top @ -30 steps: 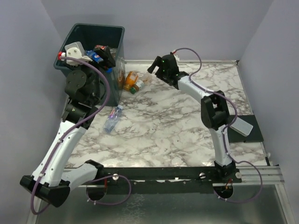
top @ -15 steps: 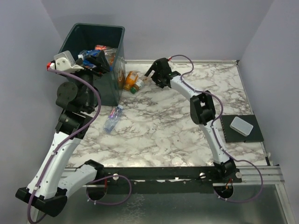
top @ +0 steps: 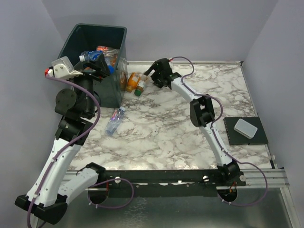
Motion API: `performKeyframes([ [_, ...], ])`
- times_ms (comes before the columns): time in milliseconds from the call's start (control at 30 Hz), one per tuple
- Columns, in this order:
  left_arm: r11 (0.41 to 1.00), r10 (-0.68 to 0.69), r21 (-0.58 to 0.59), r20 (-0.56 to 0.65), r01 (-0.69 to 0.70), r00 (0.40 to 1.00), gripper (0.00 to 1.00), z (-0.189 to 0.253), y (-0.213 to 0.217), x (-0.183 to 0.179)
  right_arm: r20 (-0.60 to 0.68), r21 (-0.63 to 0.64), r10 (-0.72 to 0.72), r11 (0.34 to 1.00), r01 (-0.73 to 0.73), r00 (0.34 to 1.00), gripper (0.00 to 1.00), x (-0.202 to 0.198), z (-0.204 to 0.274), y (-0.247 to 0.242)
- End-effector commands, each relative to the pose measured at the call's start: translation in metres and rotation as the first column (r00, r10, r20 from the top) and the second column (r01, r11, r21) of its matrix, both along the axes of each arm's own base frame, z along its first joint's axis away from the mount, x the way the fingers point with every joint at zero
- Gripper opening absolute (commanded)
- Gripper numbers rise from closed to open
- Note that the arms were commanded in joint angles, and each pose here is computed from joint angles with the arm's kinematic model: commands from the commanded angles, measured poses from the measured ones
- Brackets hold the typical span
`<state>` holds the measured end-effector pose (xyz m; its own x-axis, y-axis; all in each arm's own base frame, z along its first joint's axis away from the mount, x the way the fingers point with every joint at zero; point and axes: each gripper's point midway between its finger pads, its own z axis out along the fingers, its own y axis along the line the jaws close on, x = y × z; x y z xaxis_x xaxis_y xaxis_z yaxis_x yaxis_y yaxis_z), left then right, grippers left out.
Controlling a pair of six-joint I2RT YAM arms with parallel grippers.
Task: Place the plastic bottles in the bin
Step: Pick up the plastic bottle at the center of the board.
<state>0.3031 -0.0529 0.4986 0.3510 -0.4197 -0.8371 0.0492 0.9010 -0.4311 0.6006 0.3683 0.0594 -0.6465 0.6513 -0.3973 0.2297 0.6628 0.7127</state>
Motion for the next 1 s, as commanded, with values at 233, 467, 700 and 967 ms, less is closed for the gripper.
performKeyframes([
  [233,0.999,-0.026,-0.031,0.01,0.026,1.0,0.99,-0.005,-0.003,-0.006,-0.135,-0.088,0.171,0.979,-0.183,0.976,0.87,-0.052,-0.073,0.028],
  [467,0.999,-0.033,-0.037,0.005,0.033,0.999,0.99,-0.009,-0.002,-0.009,-0.177,-0.068,0.182,0.978,-0.197,0.967,0.7,-0.081,-0.088,0.033],
  [700,0.998,-0.042,-0.035,0.001,0.042,0.999,0.99,-0.009,-0.002,-0.012,-0.105,-0.023,0.154,0.987,-0.157,0.982,0.42,-0.087,-0.055,0.022],
  [967,0.967,-0.256,-0.017,-0.009,0.256,0.967,0.99,-0.009,-0.047,-0.004,0.251,0.04,0.062,0.996,-0.075,0.966,0.36,-0.112,0.095,-0.034],
])
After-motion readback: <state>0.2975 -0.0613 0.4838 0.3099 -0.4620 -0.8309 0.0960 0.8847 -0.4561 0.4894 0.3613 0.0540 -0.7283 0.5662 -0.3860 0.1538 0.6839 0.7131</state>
